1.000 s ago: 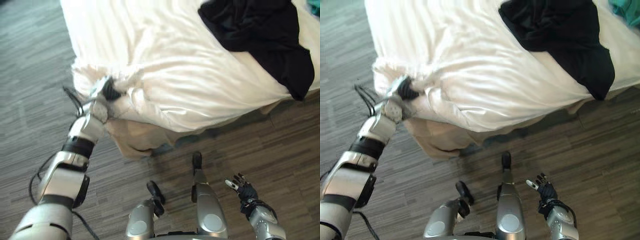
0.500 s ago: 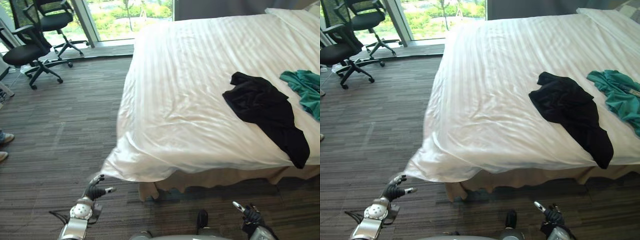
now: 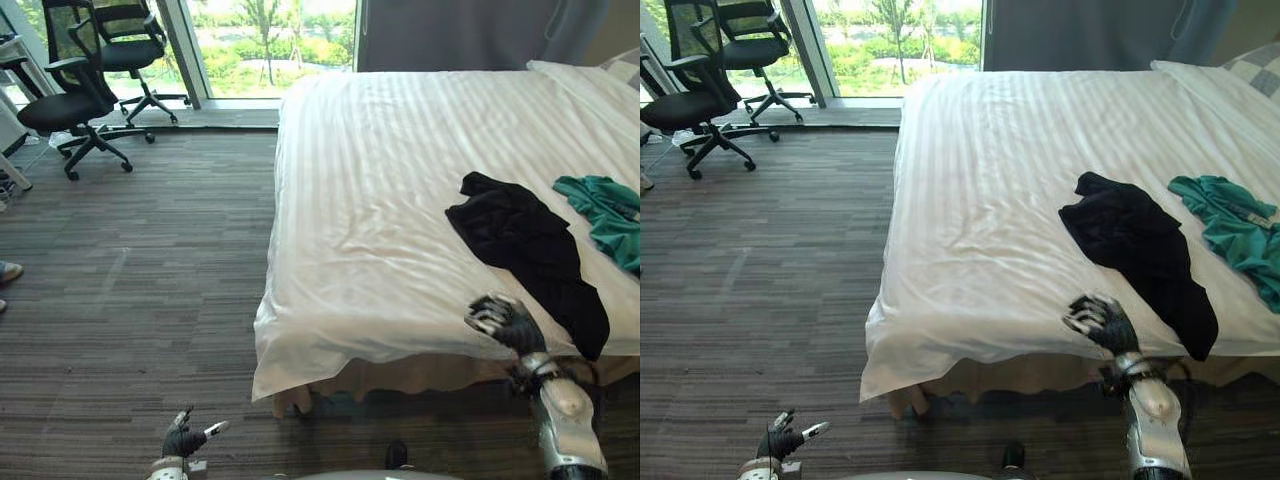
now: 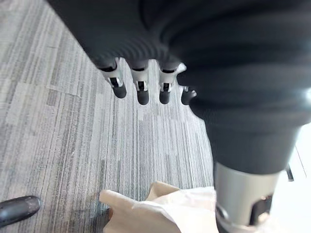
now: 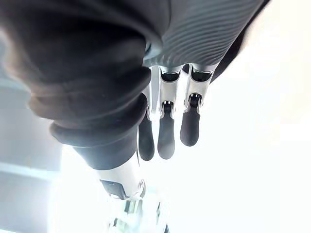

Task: Tidy the bed and pick cloth on bed and put in laundry

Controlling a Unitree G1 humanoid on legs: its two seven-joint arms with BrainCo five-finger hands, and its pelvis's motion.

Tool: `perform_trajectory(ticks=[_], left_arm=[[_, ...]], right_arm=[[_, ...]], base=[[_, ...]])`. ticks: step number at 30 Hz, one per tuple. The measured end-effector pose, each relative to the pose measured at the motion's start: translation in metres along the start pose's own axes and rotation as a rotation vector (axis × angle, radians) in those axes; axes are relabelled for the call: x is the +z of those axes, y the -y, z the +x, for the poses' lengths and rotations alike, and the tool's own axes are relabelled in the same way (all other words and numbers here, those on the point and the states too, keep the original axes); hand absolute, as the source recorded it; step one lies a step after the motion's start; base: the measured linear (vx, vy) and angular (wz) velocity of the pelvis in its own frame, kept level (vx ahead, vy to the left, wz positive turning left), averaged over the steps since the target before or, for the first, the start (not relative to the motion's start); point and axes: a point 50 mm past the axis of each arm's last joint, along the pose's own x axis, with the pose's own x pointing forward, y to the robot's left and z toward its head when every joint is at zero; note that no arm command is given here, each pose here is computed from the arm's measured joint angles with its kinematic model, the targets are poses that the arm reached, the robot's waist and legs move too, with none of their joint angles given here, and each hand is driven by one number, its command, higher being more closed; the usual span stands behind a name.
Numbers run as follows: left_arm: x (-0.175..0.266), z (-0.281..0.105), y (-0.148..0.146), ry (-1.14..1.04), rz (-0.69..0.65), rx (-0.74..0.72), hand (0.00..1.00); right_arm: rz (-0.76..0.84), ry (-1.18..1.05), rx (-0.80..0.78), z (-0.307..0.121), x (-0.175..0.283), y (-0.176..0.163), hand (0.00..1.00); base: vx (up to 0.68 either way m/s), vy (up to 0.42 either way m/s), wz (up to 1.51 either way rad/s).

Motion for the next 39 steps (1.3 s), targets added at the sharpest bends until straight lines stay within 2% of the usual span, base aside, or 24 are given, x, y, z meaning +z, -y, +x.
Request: perform_trajectory(ticks=[4,11,13,18,20,26,28,32,35,39], left_arm=[[-0.023,-0.011,0.012,-0.07,-0.077,-0.04,0.0],[-0.024,-0.007,0.007,-0.096,-0.129,-0.044,0.0],[-0.011,-0.001,0.004,-0.058,-0.118,-0.062,0.0],[0.039,0.015,0.019,0.11,-0.119,-0.143,0.0],[0.052,0.018,0.024,0.156,-0.119,-0.164,0.0],[0.1,0.027,0.049,0.328,-0.074,-0.251,0.0],[0.11,0.031,0.064,0.331,-0.069,-0.277,0.0],[0.107,0.035,0.069,0.318,-0.077,-0.247,0.0],[0.1,0.036,0.068,0.286,-0.12,-0.22,0.0],[0.097,0.036,0.072,0.263,-0.159,-0.191,0.0]], right_arm=[[0.089,0.033,0.128,0.047,0.015,-0.032,1.0],[0.183,0.064,0.146,0.115,0.048,-0.068,1.0],[0.2,0.113,0.113,0.131,0.069,-0.067,1.0],[0.215,0.308,-0.008,0.159,0.137,-0.031,1.0],[0.211,0.295,-0.035,0.16,0.137,-0.022,1.0],[0.192,0.159,-0.157,0.154,0.11,0.009,1.0],[0.208,0.157,-0.161,0.155,0.106,0.004,1.0],[0.256,0.117,-0.16,0.154,0.087,-0.005,1.0],[0.319,-0.027,-0.111,0.14,0.033,-0.03,1.0],[0.378,-0.327,-0.068,0.081,-0.061,-0.066,1.0]], base=[[-0.02,0.014,0.37],[-0.1,-0.017,0.41],[-0.13,-0.031,0.46],[-0.19,0.031,0.2],[-0.1,0.078,0.09],[-0.04,0.081,0.0],[-0.03,0.052,-0.13],[-0.03,0.045,-0.08],[-0.02,0.035,-0.1],[0.03,0.013,-0.33]])
